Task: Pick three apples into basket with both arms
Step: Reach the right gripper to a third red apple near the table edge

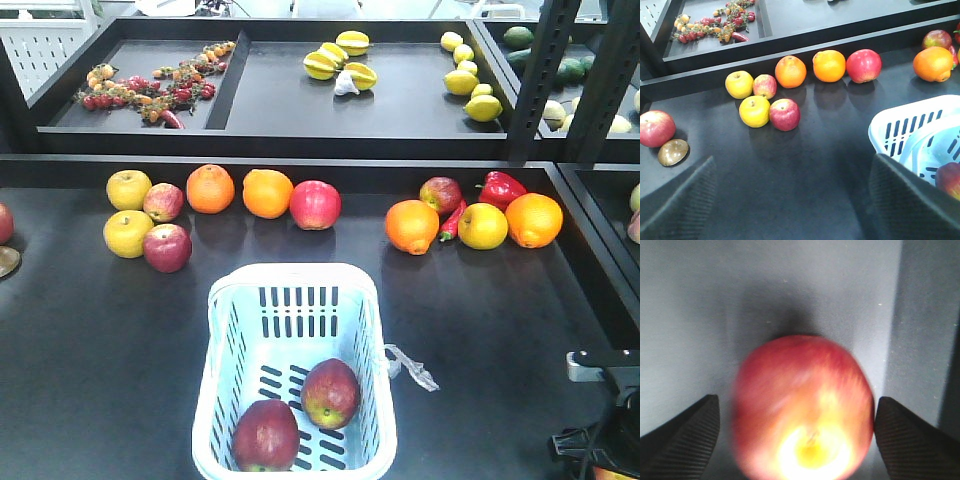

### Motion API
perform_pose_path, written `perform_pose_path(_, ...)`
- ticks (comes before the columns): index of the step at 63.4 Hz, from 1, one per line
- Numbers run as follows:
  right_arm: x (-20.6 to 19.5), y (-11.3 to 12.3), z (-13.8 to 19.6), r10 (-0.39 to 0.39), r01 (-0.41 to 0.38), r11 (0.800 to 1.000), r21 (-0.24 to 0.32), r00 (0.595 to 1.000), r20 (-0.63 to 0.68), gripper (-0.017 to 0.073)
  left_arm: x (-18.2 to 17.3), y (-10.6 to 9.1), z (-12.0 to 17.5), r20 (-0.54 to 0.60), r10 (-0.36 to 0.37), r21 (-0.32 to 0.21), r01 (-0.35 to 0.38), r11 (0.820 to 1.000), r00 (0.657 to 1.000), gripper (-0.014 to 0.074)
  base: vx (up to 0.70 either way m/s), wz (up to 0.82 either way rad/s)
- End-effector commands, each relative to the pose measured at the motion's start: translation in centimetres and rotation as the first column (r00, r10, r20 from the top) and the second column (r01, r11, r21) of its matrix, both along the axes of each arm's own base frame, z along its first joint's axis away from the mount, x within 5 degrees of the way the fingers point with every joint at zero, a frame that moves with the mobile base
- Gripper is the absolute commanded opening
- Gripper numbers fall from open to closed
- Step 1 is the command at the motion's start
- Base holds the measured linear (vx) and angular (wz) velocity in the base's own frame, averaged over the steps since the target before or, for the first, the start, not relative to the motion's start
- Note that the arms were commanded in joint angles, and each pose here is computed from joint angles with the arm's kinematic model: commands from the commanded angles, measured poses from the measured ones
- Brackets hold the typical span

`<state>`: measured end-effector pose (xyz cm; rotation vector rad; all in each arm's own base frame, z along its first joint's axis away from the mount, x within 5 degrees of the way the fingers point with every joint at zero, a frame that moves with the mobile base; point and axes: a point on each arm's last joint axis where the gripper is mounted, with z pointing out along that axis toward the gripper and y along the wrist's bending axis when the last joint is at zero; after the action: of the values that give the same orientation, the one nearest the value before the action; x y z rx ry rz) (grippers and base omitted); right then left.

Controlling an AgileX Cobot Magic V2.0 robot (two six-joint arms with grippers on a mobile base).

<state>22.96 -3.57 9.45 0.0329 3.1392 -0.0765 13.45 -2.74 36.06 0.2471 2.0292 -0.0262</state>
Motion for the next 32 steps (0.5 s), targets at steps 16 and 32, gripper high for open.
perform_pose_path(16, 0.31, -0.17, -0.29, 0.005, -0.005, 1.000, 0.000, 1.000, -0.008, 0.0530, 0.13, -0.11, 1.20, 0.080, -0.008, -0.021, 0.009, 1.000, 0.997, 0.0593, 0.00, 0.00)
perform_pose_path(32, 0.96, -0.32, 0.57, -0.003, 0.003, 1.000, -0.001, 0.999, -0.049, 0.0337, 0.13, -0.11, 1.20, 0.080, -0.008, -0.021, 0.009, 1.000, 0.997, 0.0593, 0.00, 0.00)
